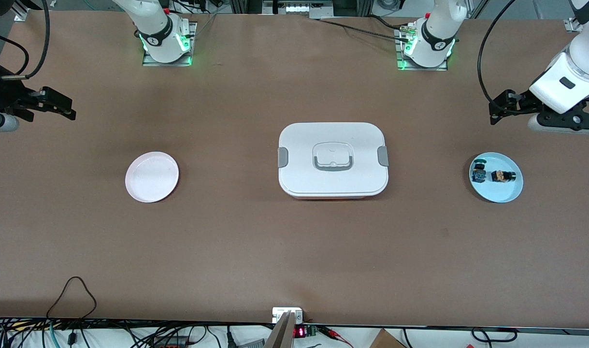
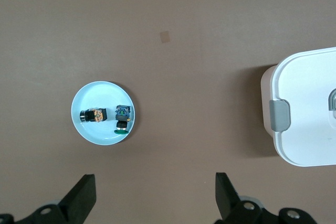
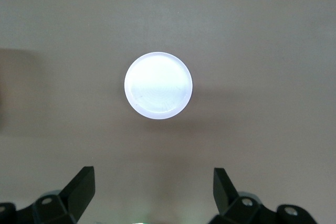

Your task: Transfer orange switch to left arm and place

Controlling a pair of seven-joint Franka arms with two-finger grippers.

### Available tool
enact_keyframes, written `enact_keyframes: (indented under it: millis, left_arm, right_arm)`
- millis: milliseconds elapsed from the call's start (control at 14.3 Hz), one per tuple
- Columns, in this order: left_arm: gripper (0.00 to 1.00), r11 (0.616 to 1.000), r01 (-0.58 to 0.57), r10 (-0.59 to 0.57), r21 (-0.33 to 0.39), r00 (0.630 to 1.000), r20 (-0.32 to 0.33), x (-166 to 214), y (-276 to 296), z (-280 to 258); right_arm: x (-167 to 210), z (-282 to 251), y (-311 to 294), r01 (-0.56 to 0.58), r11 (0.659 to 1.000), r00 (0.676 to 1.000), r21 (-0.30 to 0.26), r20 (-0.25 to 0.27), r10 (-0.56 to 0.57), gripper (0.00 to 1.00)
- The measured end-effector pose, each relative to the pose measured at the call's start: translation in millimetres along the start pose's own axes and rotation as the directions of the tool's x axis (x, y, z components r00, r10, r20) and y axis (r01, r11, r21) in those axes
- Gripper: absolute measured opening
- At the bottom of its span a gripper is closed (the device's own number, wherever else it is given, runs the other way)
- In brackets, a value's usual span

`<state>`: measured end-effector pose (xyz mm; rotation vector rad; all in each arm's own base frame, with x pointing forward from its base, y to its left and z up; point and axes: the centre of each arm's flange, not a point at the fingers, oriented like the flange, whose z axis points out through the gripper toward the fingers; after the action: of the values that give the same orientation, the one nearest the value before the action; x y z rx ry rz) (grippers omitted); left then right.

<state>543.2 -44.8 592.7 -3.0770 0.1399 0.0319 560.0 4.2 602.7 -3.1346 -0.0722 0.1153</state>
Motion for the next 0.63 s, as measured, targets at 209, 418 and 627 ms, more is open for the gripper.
enact_keyframes:
  millis: [209,418,627]
  left_arm:
    - [1.00,1.000,0.003,-0.003,0.000,1.000,0.008,-1.1,0.8,0.2]
    - [1.00,1.000,0.007,-0.007,0.000,1.000,0.018,-2.7,0.7,-1.7]
    - [1.00,1.000,0.008,-0.008,0.000,1.000,0.022,-3.3,0.6,-2.2]
  right_arm:
    - [0.0,0.0,0.0,0.000,1.000,1.000,0.000,0.000,0.000,1.00]
    - [0.0,0.0,0.0,0.000,1.000,1.000,0.000,0.000,0.000,1.00]
    - [0.0,0.0,0.0,0.000,1.000,1.000,0.000,0.000,0.000,1.00]
